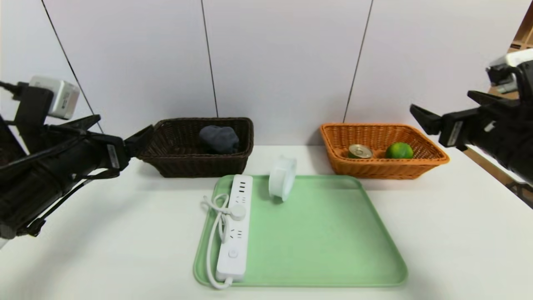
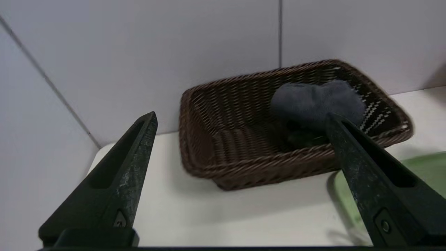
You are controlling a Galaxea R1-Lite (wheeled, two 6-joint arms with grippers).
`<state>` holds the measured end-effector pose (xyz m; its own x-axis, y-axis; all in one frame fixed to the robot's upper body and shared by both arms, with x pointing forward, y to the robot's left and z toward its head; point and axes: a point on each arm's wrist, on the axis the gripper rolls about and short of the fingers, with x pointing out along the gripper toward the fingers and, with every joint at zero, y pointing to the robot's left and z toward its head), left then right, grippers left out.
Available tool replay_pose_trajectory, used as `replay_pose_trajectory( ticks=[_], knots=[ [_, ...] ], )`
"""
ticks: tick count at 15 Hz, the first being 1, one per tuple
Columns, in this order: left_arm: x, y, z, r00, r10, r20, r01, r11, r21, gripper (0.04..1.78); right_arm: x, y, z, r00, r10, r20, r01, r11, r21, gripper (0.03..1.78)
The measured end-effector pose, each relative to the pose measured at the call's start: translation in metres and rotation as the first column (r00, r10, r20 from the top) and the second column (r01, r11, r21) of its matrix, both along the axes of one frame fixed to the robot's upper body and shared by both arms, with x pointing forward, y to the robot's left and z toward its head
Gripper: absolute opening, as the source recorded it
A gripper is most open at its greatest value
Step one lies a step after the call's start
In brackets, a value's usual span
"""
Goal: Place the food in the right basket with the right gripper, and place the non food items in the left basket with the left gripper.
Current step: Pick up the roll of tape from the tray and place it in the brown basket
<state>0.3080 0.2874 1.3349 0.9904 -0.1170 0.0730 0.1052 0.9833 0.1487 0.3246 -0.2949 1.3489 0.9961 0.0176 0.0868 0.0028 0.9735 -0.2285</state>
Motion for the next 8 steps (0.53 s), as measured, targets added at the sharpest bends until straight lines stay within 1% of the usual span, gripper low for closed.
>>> replay_pose_trajectory(
  ticks=[2,4,6,8],
  knots=[
    [0.015,-0.024,0.028,0.998,-0.057,0.029,0.056,0.998,0.037,1.69,-0.028,-0.01,-0.012,1.0,-0.019,-0.024,0.02,0.999,0.029,1.69],
    [0.026,-0.058,0.059,0.99,-0.137,0.026,0.135,0.989,0.061,1.69,-0.05,-0.017,-0.024,0.998,-0.035,-0.047,0.037,0.998,0.044,1.69],
    [0.034,-0.102,0.08,0.975,-0.222,-0.029,0.224,0.972,0.074,1.69,-0.065,-0.021,-0.031,0.997,-0.048,-0.054,0.052,0.995,0.085,1.69],
    [0.041,-0.146,0.082,0.947,-0.298,-0.122,0.31,0.945,0.101,1.69,-0.074,-0.025,-0.034,0.997,-0.056,-0.051,0.061,0.993,0.099,1.69]
  ],
)
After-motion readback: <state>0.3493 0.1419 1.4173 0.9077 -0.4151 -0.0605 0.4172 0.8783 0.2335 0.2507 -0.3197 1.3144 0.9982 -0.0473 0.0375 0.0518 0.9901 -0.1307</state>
